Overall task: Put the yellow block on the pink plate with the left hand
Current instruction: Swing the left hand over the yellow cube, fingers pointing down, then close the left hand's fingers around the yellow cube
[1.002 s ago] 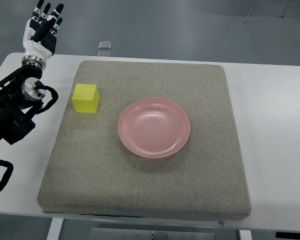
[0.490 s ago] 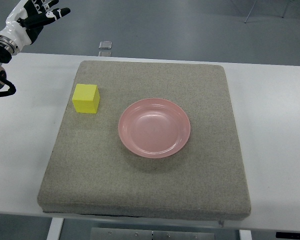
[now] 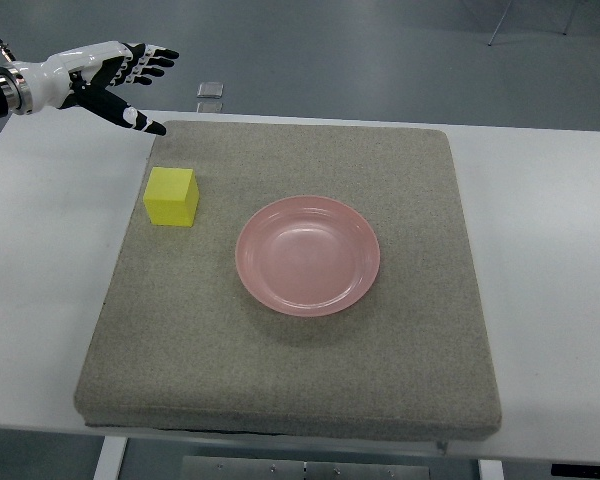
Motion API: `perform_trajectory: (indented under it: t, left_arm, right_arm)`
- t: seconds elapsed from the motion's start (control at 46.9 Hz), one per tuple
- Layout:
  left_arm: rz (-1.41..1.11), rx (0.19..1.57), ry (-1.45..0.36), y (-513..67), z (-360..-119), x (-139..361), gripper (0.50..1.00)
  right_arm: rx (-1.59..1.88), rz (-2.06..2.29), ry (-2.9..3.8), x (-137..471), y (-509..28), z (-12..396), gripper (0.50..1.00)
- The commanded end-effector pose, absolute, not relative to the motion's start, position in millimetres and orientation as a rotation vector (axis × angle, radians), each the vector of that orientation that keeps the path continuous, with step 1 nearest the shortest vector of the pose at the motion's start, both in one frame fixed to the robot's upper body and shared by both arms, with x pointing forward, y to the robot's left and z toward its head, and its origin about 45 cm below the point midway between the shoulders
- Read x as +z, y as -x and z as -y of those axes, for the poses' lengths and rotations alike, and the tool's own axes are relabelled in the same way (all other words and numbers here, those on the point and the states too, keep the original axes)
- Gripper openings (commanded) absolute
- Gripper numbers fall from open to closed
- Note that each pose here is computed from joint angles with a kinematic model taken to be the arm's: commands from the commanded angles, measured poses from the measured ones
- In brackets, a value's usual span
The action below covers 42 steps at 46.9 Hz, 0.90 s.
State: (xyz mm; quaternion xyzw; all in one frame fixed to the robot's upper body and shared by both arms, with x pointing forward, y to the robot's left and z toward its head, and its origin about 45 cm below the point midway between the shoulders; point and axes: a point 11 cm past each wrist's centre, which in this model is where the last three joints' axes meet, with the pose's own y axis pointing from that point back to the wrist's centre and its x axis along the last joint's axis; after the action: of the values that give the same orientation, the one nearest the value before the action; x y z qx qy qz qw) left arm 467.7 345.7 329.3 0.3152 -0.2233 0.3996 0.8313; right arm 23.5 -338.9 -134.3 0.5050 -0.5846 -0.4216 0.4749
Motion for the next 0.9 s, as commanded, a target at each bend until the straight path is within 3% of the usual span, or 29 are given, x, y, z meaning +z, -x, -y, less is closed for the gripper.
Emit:
perform_trajectory:
  t: [0.0, 0.234, 0.874]
  left_arm:
    - [0.536, 0.776, -0.735, -467, -342, 330, 0.99]
    - [0.689, 0.577, -0.906, -461, -335, 317, 0.99]
    - [0.816, 0.33, -1.015, -447, -323, 293, 0.988]
  right_arm:
    - [-1.031, 1.429, -1.235, -134, -24, 339, 0.924]
    - [-1.031, 1.429, -1.235, -134, -24, 339, 0.924]
    - [-1.031, 1.429, -1.235, -134, -24, 339, 0.924]
